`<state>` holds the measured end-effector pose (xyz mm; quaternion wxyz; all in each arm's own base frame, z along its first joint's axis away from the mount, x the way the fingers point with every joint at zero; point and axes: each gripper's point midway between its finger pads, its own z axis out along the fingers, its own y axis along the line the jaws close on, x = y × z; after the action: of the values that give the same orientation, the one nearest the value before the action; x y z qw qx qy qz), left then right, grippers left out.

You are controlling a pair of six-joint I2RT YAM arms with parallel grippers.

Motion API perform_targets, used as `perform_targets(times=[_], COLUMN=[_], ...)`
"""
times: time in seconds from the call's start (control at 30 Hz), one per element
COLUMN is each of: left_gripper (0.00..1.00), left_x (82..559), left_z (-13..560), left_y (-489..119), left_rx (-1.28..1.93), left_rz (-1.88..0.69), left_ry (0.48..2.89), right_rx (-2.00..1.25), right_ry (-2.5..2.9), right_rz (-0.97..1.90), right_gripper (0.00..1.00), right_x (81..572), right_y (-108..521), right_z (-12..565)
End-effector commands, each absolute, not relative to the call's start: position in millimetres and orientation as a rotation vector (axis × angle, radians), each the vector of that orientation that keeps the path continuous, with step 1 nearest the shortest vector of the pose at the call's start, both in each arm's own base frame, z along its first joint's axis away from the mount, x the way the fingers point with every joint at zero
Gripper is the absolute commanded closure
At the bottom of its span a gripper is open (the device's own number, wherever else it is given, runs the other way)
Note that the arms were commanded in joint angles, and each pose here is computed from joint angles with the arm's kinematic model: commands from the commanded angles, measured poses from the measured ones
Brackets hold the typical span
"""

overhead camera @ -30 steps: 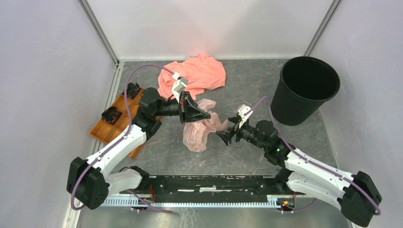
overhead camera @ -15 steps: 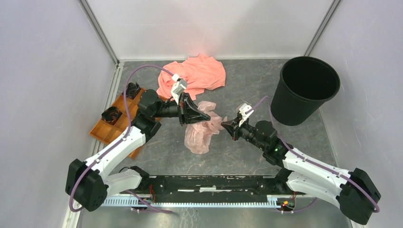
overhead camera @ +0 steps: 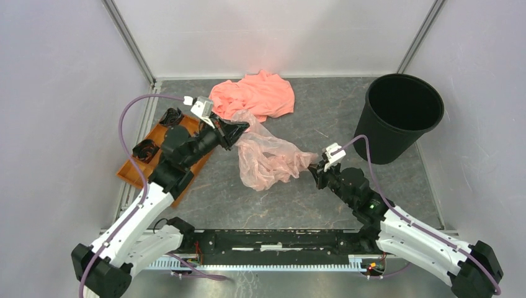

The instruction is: Put the trash bags into the trash bin

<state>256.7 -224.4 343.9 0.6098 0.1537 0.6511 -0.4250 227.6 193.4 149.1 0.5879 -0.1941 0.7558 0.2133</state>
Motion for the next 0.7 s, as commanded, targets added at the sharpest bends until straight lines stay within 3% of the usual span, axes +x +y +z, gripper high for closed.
perform_targets(times=[0.0,0.23,0.33,0.4,0.53,0.63,0.67], left_gripper=[0.98,0.97,0.87,0.71,0.24,0.03,0.01], left_x=[295.9,333.2,338.7,340.7,338.0,330.5,325.0], left_z=[307.6,258.2,245.3,240.0,237.7,248.3,254.0], left_y=[-199.8,-152.7,-148.7,-150.8,-165.6,-182.6,-192.4], left_rx=[0.226,-0.014,-0.041,-0.028,0.051,0.136,0.185], left_rz=[-0.739,-0.398,-0.373,-0.374,-0.447,-0.561,-0.626], left_ry=[1.657,1.905,1.952,1.981,2.003,1.956,1.929], right_rx=[-0.42,-0.368,-0.376,-0.4,-0.466,-0.489,-0.494], right_ry=[1.766,1.751,1.754,1.752,1.751,1.752,1.752], right_rz=[0.464,0.427,0.451,0.479,0.539,0.554,0.555], right_gripper=[1.0,1.0,1.0,1.0,1.0,1.0,1.0], right_x=[228.5,228.2,225.5,223.1,218.0,217.1,217.1], right_y=[185.4,171.6,174.2,179.8,193.3,198.1,198.8], right_z=[154.6,159.0,158.1,158.6,159.7,160.5,161.0])
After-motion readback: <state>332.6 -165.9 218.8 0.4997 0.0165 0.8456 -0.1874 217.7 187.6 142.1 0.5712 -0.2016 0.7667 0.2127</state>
